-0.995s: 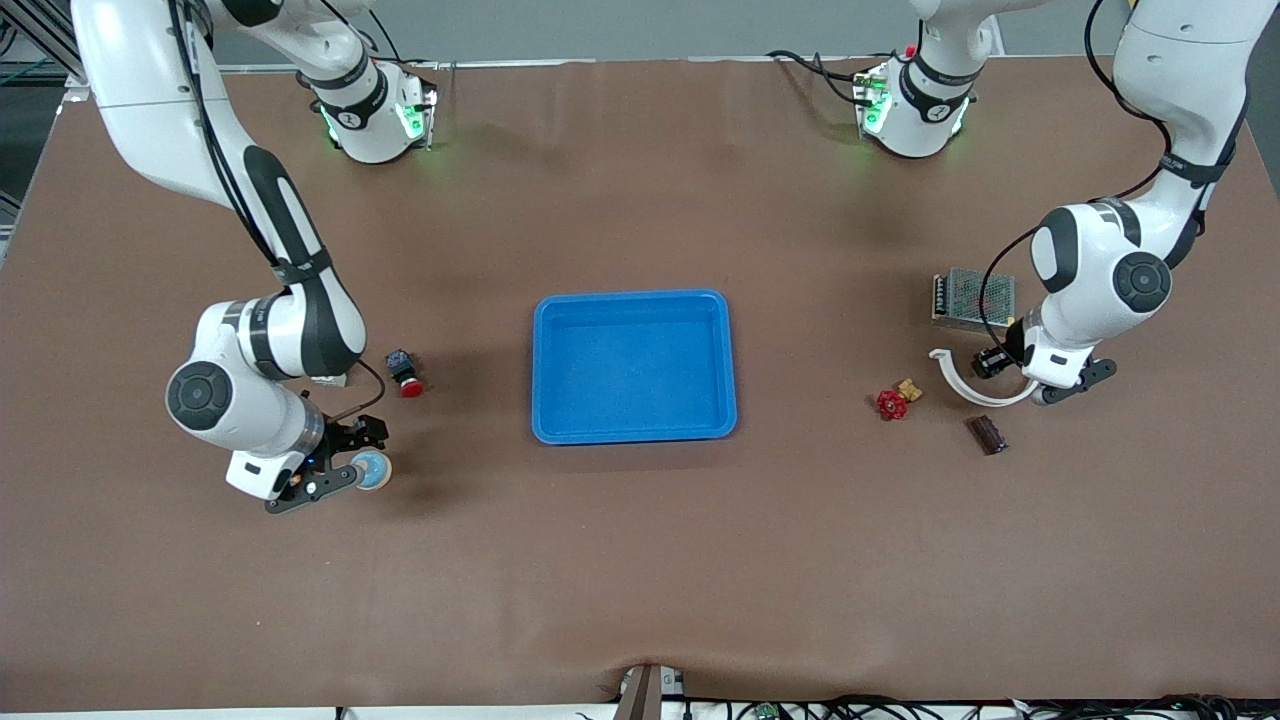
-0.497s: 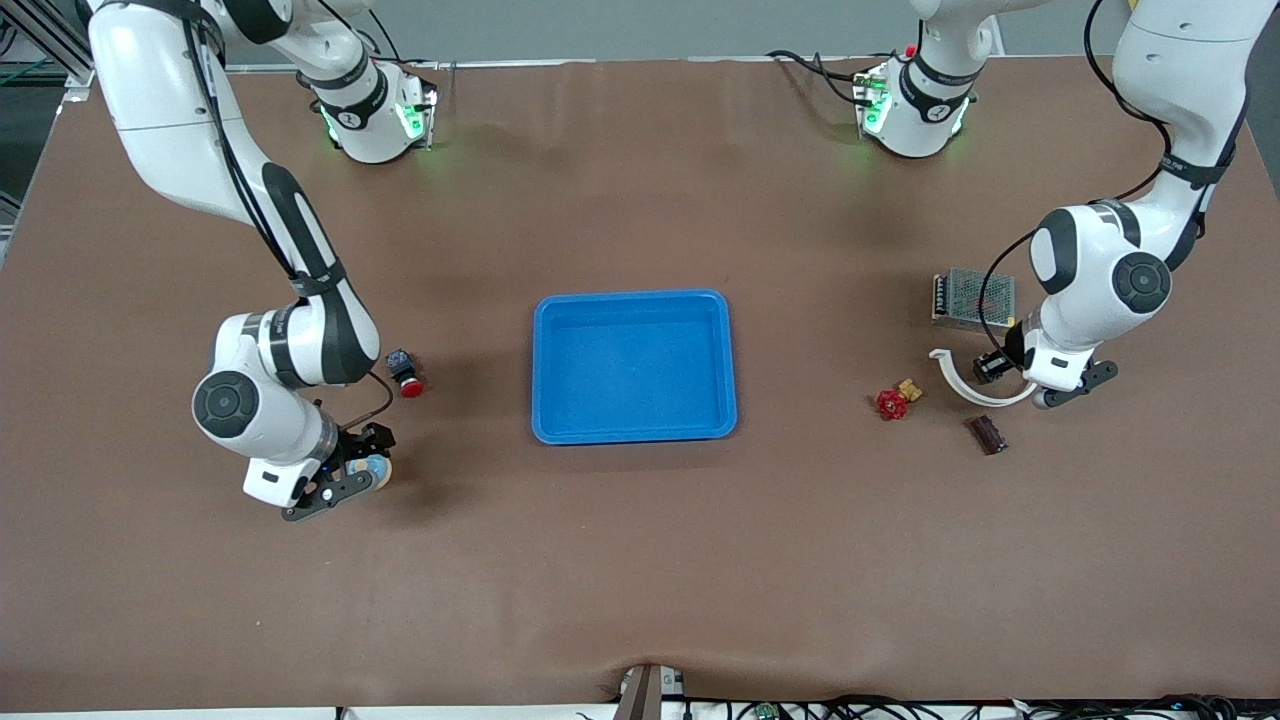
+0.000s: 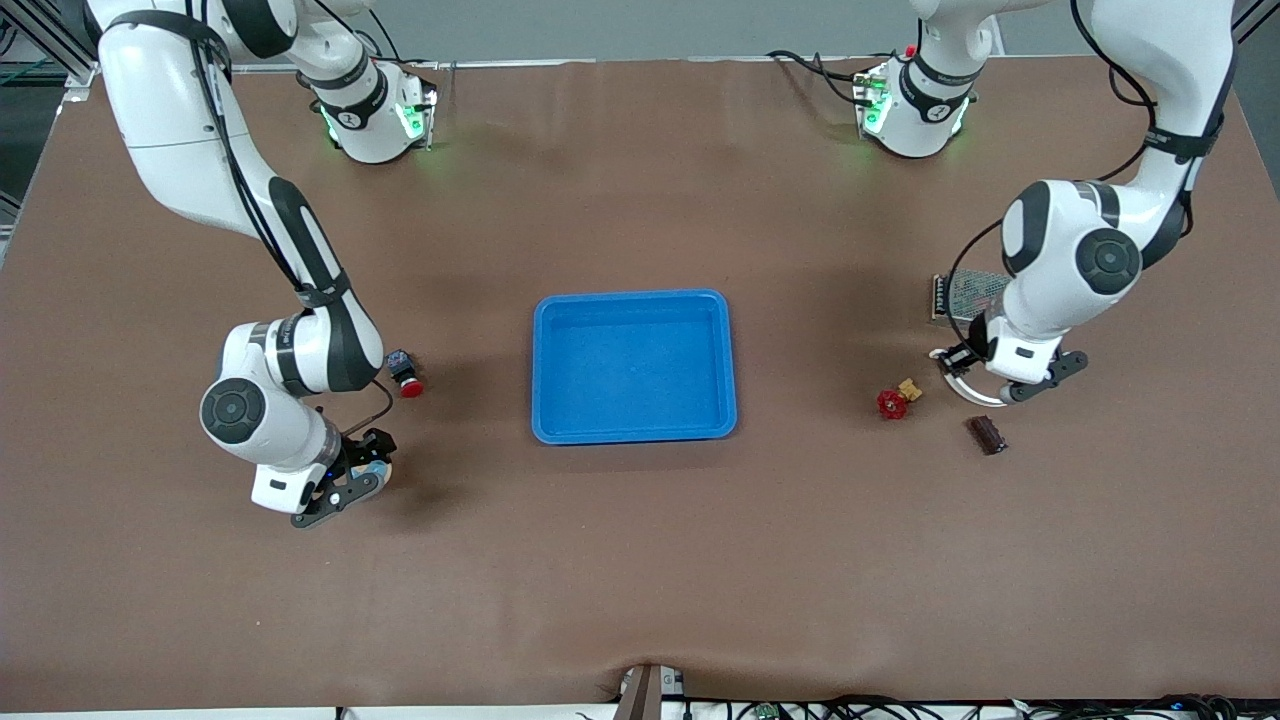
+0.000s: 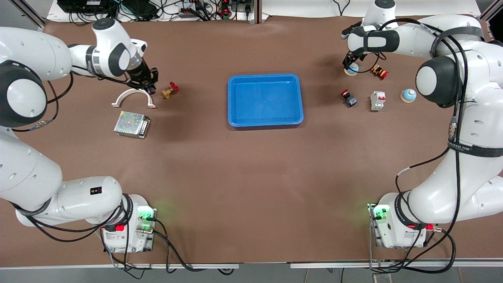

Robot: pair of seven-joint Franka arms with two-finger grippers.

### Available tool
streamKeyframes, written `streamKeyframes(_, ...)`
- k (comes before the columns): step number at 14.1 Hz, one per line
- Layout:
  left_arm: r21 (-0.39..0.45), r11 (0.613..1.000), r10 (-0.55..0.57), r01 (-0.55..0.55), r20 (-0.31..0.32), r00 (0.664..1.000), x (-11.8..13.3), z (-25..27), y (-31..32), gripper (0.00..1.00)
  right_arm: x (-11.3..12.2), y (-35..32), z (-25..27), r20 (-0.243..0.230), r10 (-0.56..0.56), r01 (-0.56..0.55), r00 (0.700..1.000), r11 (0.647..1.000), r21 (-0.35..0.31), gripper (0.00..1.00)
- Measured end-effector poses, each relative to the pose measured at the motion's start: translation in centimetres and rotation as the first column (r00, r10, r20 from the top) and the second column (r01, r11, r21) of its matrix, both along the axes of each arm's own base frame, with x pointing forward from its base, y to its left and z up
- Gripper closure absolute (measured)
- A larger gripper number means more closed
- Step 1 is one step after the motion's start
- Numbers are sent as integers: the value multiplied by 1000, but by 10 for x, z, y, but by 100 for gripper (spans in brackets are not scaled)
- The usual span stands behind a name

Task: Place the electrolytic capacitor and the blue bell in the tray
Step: 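Grasp the capacitor with the left gripper while the right gripper grasps the bell, then place the capacitor in the tray while the right gripper lifts the bell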

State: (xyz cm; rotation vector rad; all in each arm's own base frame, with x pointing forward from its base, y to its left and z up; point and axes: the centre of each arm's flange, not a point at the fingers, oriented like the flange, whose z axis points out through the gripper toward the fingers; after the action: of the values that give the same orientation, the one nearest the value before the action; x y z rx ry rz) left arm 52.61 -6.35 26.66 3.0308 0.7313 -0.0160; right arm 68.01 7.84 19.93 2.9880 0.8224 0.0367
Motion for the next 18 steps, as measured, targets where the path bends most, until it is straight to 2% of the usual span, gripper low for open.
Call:
streamKeyframes(8, -49, 995, 90, -89, 28, 996, -11, 23, -122, 66, -5, 0, -21, -26, 15, -15, 1000, 1000, -3, 0)
streamKeyframes(11, -68, 987, 148, -147, 14, 989, -24, 23, -179, 66, -10, -1, -33, -10, 17, -17, 1000, 1000, -2, 0)
streamKeyframes(18, -79, 946, 315, -315, -18, 949, -36, 1, -283, 66, -10, 0, -33, -5, 18, -18, 1000, 1000, -1, 0)
